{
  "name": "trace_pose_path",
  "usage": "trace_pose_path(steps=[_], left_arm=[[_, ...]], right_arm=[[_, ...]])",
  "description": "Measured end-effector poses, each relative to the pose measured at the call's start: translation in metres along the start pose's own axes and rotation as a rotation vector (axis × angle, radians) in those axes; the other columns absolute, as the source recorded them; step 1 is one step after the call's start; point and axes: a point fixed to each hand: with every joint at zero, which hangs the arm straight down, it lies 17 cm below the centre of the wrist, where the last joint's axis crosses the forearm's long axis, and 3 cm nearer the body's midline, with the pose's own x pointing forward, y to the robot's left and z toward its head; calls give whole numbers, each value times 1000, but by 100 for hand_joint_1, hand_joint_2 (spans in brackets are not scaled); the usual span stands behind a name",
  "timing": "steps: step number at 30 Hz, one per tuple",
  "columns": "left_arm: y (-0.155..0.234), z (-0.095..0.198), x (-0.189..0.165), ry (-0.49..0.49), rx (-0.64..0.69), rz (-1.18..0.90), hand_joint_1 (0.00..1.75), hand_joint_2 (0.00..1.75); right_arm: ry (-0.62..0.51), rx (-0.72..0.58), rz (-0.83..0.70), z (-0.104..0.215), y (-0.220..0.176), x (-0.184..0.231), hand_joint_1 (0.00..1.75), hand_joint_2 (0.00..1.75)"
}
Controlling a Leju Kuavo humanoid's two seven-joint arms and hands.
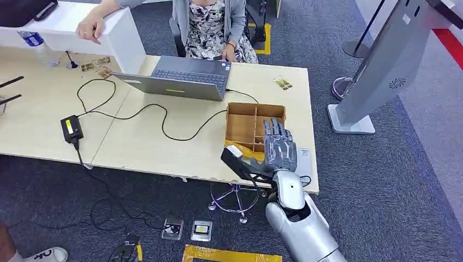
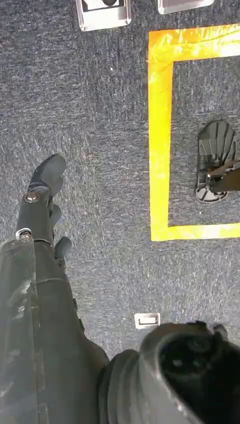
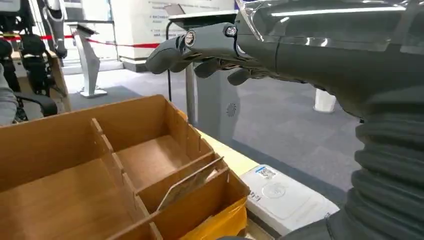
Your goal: Pass the card to the sensor for recognition and then transmit it.
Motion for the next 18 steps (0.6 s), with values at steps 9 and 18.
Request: trace_pose_path(steps=[9, 18], left_arm=[[0, 0, -2, 2, 0, -7, 0, 0], [6, -1, 0, 0, 0, -31, 0, 0]], right_arm=[[22, 14, -8, -7, 13, -12, 0, 175], [49, 26, 8, -14, 18, -25, 0, 175]])
